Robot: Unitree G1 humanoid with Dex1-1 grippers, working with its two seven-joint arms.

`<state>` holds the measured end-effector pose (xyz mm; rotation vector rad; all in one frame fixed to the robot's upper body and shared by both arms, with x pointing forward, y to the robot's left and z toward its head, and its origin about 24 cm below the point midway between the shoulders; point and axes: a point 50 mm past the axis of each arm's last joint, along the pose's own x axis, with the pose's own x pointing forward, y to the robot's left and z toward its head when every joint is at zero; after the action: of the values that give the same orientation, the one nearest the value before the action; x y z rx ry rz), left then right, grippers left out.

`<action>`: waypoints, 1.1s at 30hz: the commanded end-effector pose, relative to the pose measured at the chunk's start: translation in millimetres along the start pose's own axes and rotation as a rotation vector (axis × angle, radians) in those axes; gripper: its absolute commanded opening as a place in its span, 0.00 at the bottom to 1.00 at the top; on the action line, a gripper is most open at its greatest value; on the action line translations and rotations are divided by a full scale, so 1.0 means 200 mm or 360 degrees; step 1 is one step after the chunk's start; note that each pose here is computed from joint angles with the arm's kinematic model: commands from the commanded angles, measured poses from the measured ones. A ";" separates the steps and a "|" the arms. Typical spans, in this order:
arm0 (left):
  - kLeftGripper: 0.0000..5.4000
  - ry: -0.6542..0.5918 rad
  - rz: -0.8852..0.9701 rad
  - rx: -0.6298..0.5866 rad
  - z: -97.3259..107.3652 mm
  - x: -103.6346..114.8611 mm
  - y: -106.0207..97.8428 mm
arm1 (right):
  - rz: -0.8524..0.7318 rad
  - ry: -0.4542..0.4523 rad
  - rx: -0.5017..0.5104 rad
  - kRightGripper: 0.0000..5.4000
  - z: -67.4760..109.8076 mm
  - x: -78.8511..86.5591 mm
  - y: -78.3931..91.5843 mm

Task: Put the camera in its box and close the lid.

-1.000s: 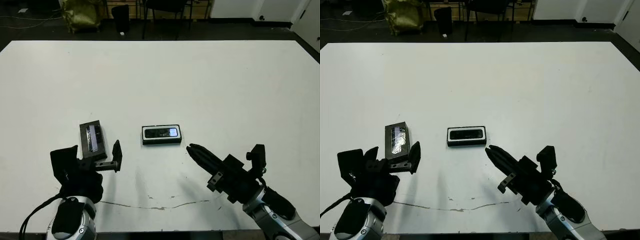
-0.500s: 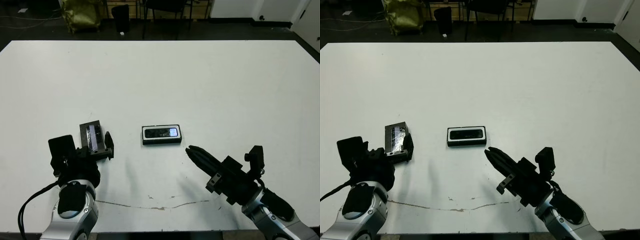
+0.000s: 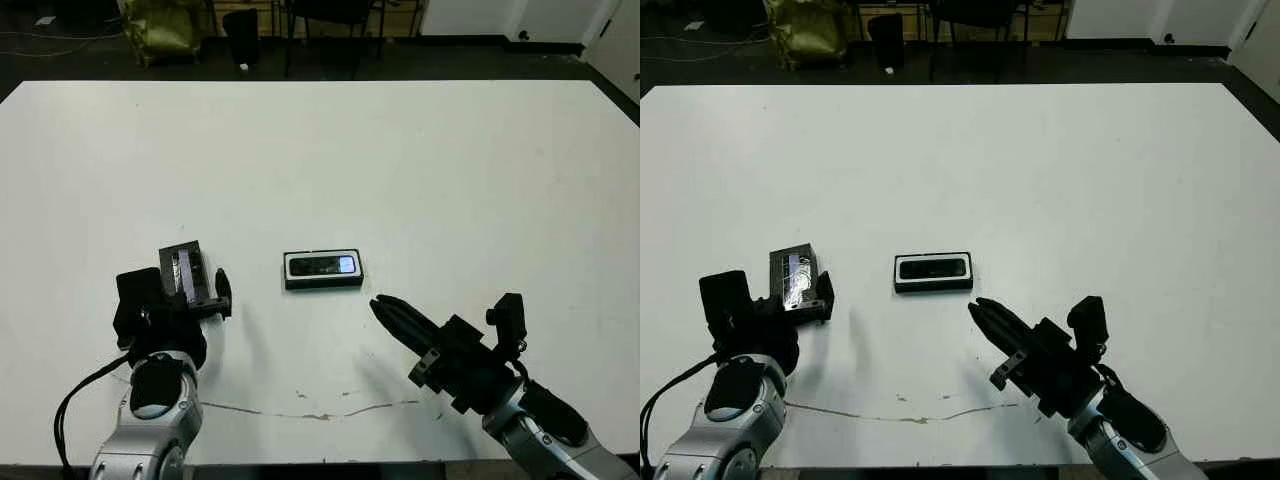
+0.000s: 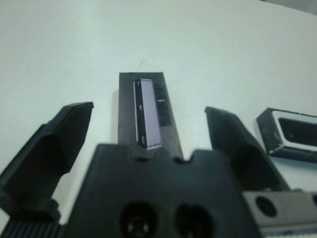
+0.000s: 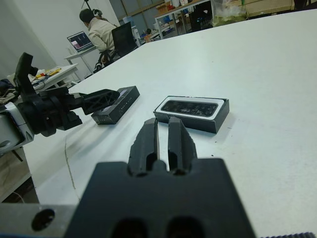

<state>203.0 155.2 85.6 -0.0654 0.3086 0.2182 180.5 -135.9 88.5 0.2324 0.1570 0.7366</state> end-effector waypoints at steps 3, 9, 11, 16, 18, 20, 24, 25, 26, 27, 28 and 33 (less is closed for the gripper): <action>0.99 0.0087 0.0018 -0.0002 -0.04 0.03 0.01 | -0.0015 0.0024 0.0007 0.00 -0.02 -0.01 -0.01; 0.99 0.0130 0.0038 0.0046 -0.07 0.05 0.03 | 0.0007 0.0008 0.0008 0.00 -0.01 -0.01 -0.01; 0.99 0.0139 0.0029 0.0033 -0.08 0.05 0.04 | 0.0003 0.0010 0.0017 0.00 -0.02 -0.01 -0.01; 0.99 0.0167 0.0045 0.0045 -0.09 0.06 0.04 | 0.0001 0.0018 0.0012 0.00 -0.02 -0.02 -0.01; 0.99 0.0182 0.0065 0.0070 -0.10 0.07 0.05 | 0.0002 0.0021 0.0011 0.00 -0.02 -0.02 -0.01; 0.99 0.0198 0.0079 0.0077 -0.11 0.07 0.05 | -0.0009 0.0026 0.0014 0.00 -0.02 -0.02 -0.01; 0.99 0.0211 0.0070 0.0146 -0.14 0.08 0.05 | 0.0000 0.0007 0.0038 0.00 -0.01 -0.02 0.00; 0.99 0.0219 0.0067 0.0141 -0.14 0.08 0.06 | -0.0003 0.0007 0.0027 0.00 -0.02 -0.02 0.00; 0.99 0.0231 0.0065 0.0128 -0.15 0.08 0.06 | -0.0003 0.0007 0.0026 0.00 -0.02 -0.02 0.00; 0.99 0.0248 0.0065 0.0119 -0.16 0.08 0.06 | -0.0003 0.0006 0.0031 0.00 -0.02 -0.02 0.00; 0.99 0.0263 0.0067 0.0123 -0.16 0.08 0.06 | -0.0003 0.0002 0.0030 0.00 -0.02 -0.02 0.01; 0.99 0.0329 0.0054 0.0115 -0.19 0.09 0.07 | 0.0012 -0.0003 0.0029 0.00 -0.01 -0.02 0.01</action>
<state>209.1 166.0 54.8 -0.0147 0.4494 0.2321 176.7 -136.1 88.3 0.2507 0.1461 0.7483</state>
